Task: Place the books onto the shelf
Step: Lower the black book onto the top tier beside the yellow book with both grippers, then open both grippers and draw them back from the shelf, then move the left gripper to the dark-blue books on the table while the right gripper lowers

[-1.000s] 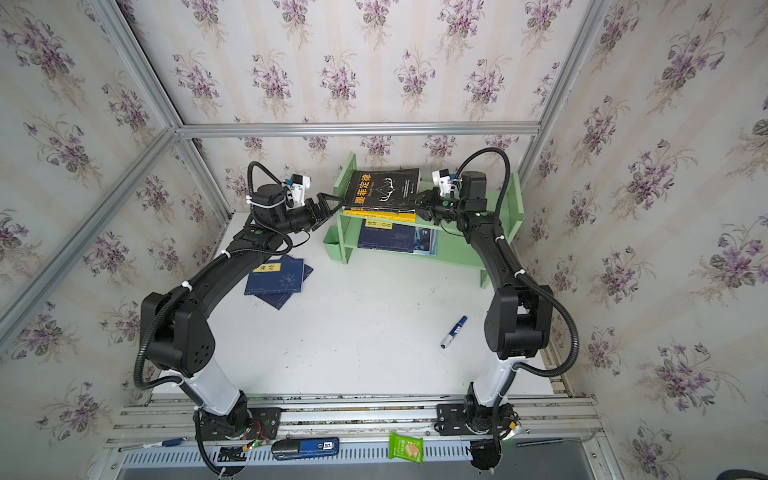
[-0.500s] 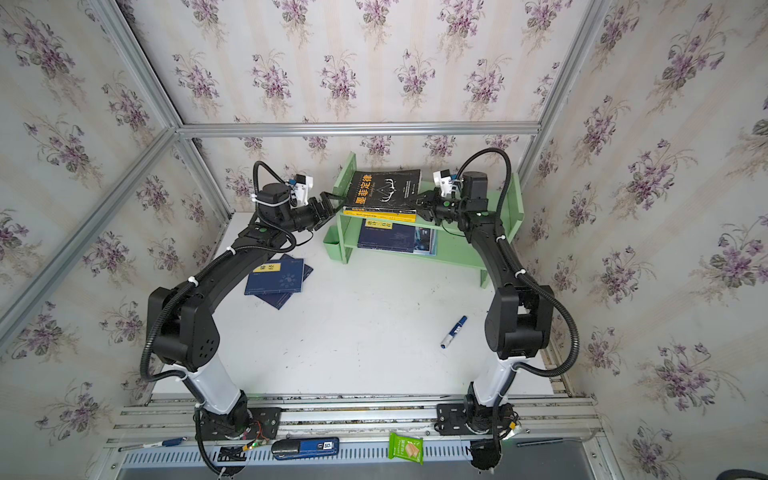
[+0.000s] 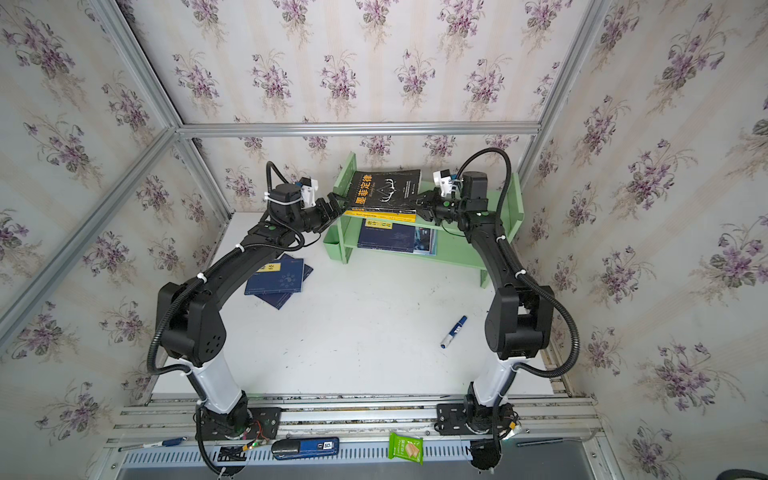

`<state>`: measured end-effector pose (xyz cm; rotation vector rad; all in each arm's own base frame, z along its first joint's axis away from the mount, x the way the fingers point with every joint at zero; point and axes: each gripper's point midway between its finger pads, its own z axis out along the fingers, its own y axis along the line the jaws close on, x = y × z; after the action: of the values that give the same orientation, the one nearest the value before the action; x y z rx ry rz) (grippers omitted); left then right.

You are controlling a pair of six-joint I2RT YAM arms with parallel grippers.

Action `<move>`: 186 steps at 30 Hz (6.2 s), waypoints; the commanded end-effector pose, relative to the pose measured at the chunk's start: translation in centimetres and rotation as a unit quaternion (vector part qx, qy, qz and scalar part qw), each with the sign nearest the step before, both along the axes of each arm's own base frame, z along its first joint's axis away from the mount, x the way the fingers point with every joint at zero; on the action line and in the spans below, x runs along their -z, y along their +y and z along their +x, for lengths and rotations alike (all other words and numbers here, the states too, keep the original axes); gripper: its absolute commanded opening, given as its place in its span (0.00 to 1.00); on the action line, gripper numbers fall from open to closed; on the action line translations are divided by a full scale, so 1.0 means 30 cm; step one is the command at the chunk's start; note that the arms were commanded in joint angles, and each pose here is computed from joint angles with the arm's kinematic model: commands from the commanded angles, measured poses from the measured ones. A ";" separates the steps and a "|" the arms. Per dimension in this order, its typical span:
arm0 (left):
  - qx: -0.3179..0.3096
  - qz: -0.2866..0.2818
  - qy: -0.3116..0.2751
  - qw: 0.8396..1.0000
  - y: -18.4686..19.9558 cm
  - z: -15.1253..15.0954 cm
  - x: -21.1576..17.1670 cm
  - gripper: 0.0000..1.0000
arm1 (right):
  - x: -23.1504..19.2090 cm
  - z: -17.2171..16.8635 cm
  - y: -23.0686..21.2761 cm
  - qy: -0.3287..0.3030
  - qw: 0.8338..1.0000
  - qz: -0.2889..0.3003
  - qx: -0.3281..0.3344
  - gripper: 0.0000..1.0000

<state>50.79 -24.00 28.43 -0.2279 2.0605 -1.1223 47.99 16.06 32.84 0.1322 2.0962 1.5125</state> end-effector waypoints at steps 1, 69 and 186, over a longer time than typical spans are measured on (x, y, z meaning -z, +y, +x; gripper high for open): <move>-0.033 0.025 0.019 0.999 0.035 0.015 0.054 0.99 | -0.037 0.007 0.008 -0.031 0.999 -0.009 -0.004 0.02; 0.000 0.012 -0.026 1.000 0.013 -0.048 -0.098 0.99 | -0.068 -0.008 -0.138 -0.058 0.978 -0.163 0.119 0.37; -0.241 0.109 0.233 0.936 0.736 -0.601 0.680 0.99 | 0.363 -0.611 0.203 -0.062 0.964 -0.257 0.022 0.86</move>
<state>33.18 -2.31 8.19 -0.9057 2.3401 -0.5788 27.81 20.25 21.39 -0.0455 2.3491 0.9208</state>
